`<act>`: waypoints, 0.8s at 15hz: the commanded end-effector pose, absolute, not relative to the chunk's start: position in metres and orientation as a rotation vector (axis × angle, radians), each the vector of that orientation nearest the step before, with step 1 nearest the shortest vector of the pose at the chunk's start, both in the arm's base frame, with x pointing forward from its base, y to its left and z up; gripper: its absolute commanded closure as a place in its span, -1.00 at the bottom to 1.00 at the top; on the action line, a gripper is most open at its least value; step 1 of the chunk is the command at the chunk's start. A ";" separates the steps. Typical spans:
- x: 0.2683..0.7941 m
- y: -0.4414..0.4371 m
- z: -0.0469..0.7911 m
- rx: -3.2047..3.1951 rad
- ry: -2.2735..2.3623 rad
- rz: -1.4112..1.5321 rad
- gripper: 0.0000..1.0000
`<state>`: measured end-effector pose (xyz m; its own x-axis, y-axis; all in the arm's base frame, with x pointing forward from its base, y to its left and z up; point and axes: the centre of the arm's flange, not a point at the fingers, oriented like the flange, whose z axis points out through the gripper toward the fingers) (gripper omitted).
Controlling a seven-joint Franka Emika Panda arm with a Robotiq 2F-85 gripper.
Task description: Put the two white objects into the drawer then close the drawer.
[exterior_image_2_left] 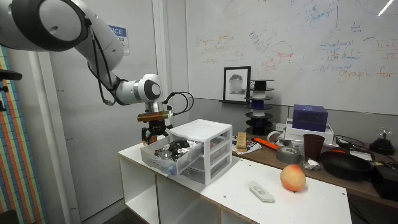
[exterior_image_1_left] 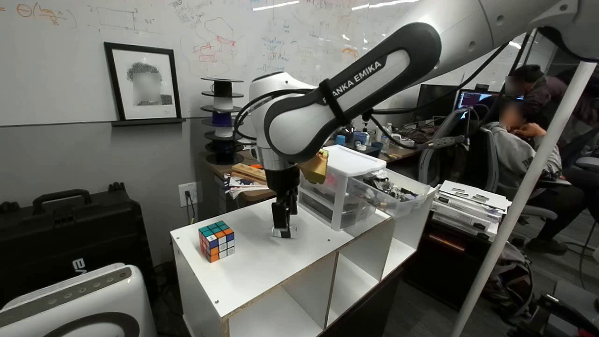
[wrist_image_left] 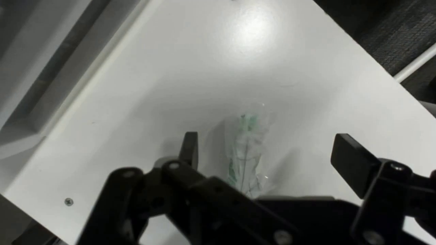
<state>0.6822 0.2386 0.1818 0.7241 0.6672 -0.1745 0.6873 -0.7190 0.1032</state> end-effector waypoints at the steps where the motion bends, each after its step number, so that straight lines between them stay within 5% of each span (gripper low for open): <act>1: 0.704 0.232 0.166 2.747 1.039 -0.180 -1.00; 2: 0.706 0.230 0.163 2.746 1.034 -0.181 -0.53; 12: 0.712 0.243 0.160 2.744 1.065 -0.124 0.81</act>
